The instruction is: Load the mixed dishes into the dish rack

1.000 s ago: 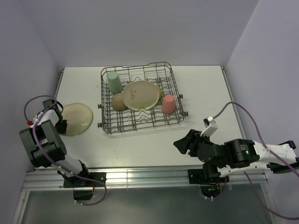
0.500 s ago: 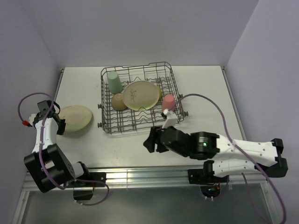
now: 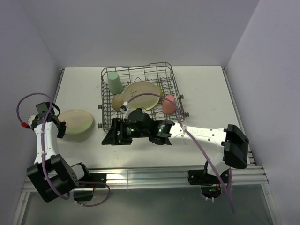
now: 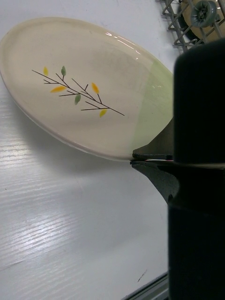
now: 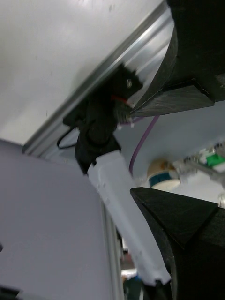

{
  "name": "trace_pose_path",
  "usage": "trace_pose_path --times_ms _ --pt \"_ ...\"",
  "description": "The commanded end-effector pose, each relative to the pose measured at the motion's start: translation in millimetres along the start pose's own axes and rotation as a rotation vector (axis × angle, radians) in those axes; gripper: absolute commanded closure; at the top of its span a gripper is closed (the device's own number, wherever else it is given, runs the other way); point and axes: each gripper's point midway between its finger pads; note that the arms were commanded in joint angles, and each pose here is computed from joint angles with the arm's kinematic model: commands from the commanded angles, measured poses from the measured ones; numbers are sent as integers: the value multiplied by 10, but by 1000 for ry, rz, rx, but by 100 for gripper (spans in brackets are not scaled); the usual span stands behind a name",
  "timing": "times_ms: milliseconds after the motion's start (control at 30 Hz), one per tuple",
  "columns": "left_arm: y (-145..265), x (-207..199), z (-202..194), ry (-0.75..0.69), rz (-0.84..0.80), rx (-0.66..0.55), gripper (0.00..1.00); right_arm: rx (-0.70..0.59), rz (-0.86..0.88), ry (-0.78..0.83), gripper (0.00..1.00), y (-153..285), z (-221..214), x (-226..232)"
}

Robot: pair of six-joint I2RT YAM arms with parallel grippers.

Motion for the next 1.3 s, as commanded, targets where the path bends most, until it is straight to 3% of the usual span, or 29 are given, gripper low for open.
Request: trace_pose_path --times_ms 0,100,400,633,833,967,1200,1267 --pt "161 -92 155 1 -59 -50 100 23 241 -126 31 5 53 714" --pt "169 -88 167 -4 -56 -51 100 8 289 -254 30 -125 101 754" --pt "295 -132 160 -25 -97 -39 100 75 357 -410 31 -574 -19 835" --pt "347 -136 168 -36 -120 -51 100 112 478 -584 43 -654 47 866" --pt "360 -148 159 -39 -134 -51 100 66 396 -587 40 -839 320 775" --pt "403 -154 195 -40 -141 -65 100 52 355 -491 39 -858 342 776" --pt "416 -176 230 -53 -139 -68 100 56 193 -457 34 -1024 293 348" --pt "431 -208 218 -53 -159 -60 100 5 116 -430 33 -1130 346 165"
Point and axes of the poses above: each gripper's point midway between its finger pads, its own y axis back along the fingers, its own x axis along the line the jaws close on, z = x × y, and after that the axes turned 9 degrees about -y, right-handed
